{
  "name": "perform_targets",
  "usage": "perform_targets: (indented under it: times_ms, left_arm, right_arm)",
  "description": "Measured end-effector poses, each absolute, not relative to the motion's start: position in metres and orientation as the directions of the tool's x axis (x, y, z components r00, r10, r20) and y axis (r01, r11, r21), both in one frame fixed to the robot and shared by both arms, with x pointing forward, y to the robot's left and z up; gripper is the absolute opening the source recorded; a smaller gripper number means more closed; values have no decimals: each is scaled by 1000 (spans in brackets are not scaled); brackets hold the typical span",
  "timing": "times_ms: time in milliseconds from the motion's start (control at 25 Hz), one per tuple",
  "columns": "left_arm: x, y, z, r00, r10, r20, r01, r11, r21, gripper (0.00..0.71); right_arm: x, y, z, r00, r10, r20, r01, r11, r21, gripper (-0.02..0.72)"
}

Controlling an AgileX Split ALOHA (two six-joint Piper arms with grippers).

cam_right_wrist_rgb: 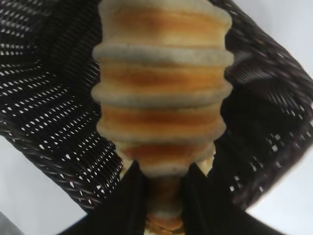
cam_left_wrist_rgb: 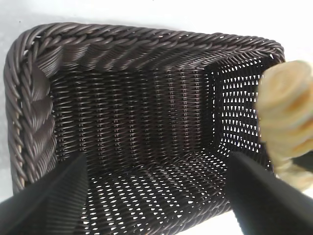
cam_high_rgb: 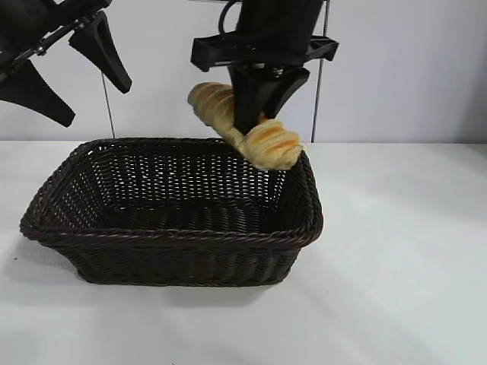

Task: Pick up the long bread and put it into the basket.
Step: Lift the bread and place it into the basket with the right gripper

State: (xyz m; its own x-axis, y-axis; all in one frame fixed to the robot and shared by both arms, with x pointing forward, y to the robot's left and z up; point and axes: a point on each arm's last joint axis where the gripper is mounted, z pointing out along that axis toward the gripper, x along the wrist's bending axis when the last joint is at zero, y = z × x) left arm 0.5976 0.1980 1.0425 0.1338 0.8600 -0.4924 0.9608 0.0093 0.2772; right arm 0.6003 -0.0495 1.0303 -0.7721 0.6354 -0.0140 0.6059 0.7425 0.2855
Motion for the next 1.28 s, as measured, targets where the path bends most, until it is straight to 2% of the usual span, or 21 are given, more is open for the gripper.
perform_targets:
  times_ms: [240,480,640,760,840,920,1080,1280]
  left_arm:
    - [597,198,1042,134,860,-492,961,8,277,564]
    - [597,198,1042,134,861,-491,961,8,277,564]
    - [597,198,1042,135,861,-490,961,7,276,564]
    - [597,198,1042,135,861,-490,961,7,276,564]
    - [597,198,1042,135,861,-490,961,7,276,564]
    - [597,198,1042,135,861,-490,961,7,276,564]
    - [597,198,1042,135,861,-490,961,7,276,564]
    - [597,198,1042,135,861,-490,961,7,276,564]
  right_arm:
    - [608,-38,1011,-766,642,37,617,716,326,159]
    - [611,-34,1000,-764,643,59,623,710,328,166]
    - [611,-34,1000,-764,643,59,623,710,329,268]
    - [611,-34,1000,-763,644,60,624,709,328,422]
    - [610,-34,1000,-749,659,68,642,696,323,487]
    - [610,-35,1000,-733,675,79,662,682,311,515]
    - [611,-40,1003,-709,699,98,690,657,303,526]
    - [618,-66,1027,-667,738,107,722,603,339,527]
